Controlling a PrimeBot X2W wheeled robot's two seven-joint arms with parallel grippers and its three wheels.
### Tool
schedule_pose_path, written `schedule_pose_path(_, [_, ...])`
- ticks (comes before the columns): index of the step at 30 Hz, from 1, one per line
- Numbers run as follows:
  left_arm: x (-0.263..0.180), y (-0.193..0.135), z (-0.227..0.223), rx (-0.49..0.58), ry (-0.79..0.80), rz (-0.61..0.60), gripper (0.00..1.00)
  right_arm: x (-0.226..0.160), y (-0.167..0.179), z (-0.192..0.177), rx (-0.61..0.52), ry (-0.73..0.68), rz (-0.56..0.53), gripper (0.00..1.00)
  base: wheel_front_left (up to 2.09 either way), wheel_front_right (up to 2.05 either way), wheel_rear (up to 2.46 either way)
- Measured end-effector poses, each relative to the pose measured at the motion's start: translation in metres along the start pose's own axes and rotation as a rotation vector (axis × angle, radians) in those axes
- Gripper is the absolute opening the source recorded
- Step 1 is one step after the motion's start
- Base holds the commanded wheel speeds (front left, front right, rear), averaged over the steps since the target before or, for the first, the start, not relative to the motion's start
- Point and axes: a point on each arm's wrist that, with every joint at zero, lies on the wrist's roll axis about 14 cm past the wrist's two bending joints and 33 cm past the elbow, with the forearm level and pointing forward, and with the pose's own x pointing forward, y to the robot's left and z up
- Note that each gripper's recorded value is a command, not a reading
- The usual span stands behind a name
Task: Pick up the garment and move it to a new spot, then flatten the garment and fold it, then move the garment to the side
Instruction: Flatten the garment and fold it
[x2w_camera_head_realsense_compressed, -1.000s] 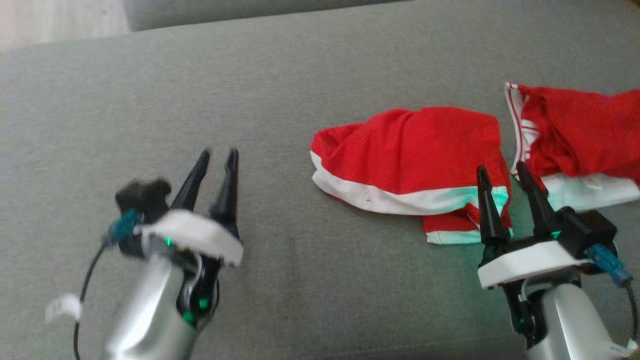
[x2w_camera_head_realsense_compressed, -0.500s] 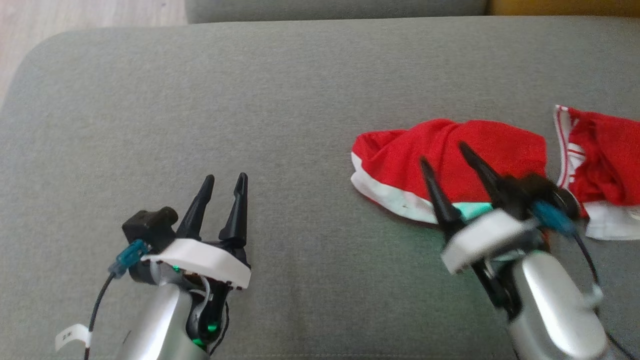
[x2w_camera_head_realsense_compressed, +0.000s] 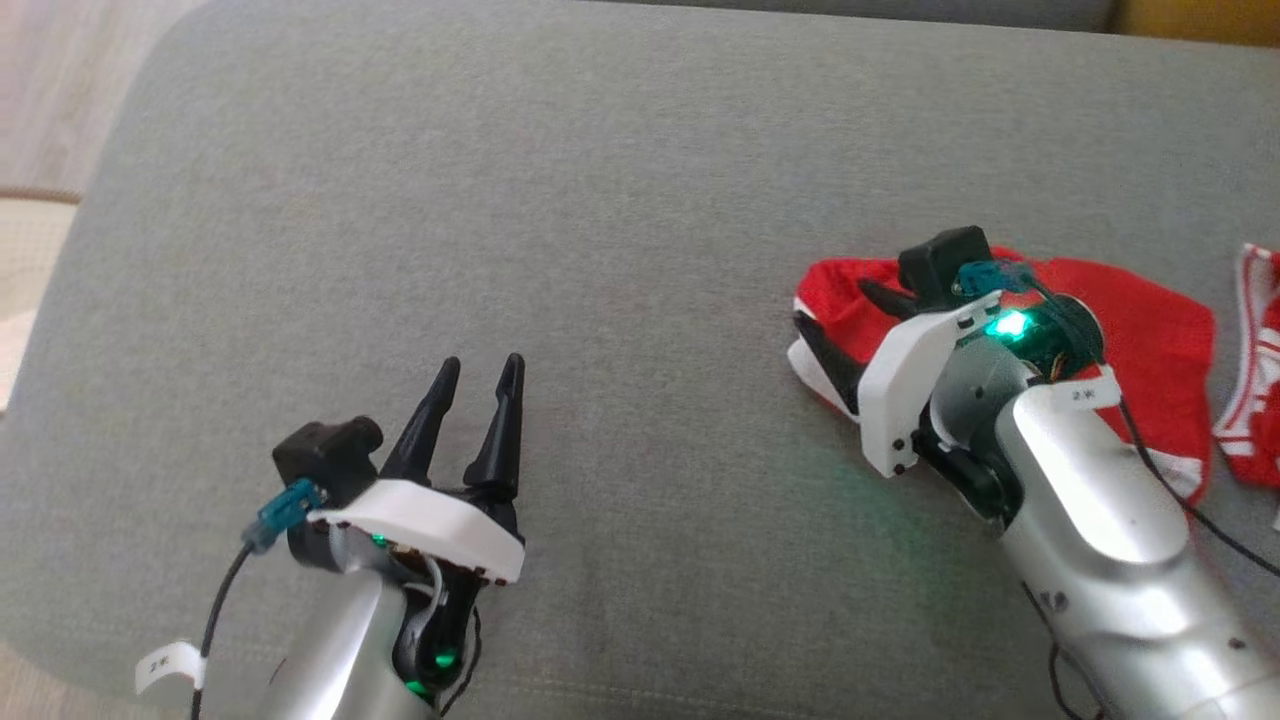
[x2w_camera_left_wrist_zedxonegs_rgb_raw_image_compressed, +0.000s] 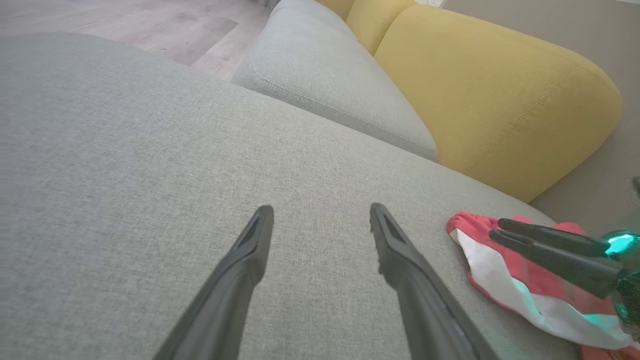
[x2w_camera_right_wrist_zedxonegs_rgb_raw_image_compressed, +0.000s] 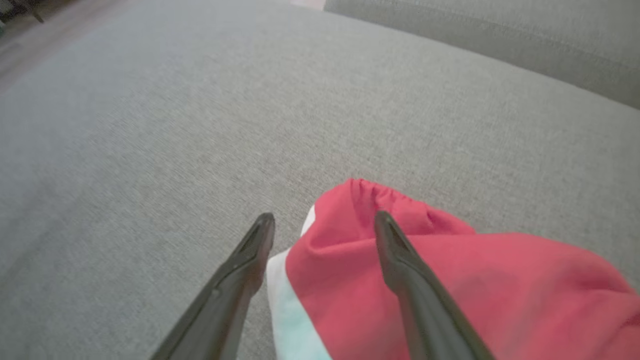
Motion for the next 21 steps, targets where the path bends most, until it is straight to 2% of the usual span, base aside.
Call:
schedule_pose_path(7, [-0.003,0.008,-0.003,-0.008,0.009,0.03,1.0,0.019,-0.009,-0.024,-0.02,0.117,-0.015,1.0,0.0,0.0,0.0])
schedule_pose_path(8, [-0.003,0.009,-0.003,-0.007,0.009,0.033,1.0,0.021,-0.009,-0.028,-0.018,0.134,-0.015,0.85,0.0,0.0,0.0])
schedule_pose_path(9, [-0.004,0.009,-0.003,-0.007,0.009,0.035,1.0,0.022,-0.008,-0.03,-0.022,0.143,-0.012,0.0,0.0,0.0,0.0])
schedule_pose_path(15, [-0.003,0.009,0.0,-0.013,0.002,0.04,1.0,0.025,0.007,-0.016,-0.009,0.066,0.029,0.0,0.0,0.0,0.0])
schedule_pose_path(18, [-0.002,0.006,0.001,-0.012,-0.001,0.03,1.0,0.023,0.029,-0.002,-0.029,-0.015,0.089,0.0,0.0,0.0,0.0])
schedule_pose_path(21, [0.0,0.002,0.001,-0.012,-0.002,0.018,1.0,0.014,0.062,0.026,-0.014,-0.155,0.192,0.0,0.0,0.0,0.0])
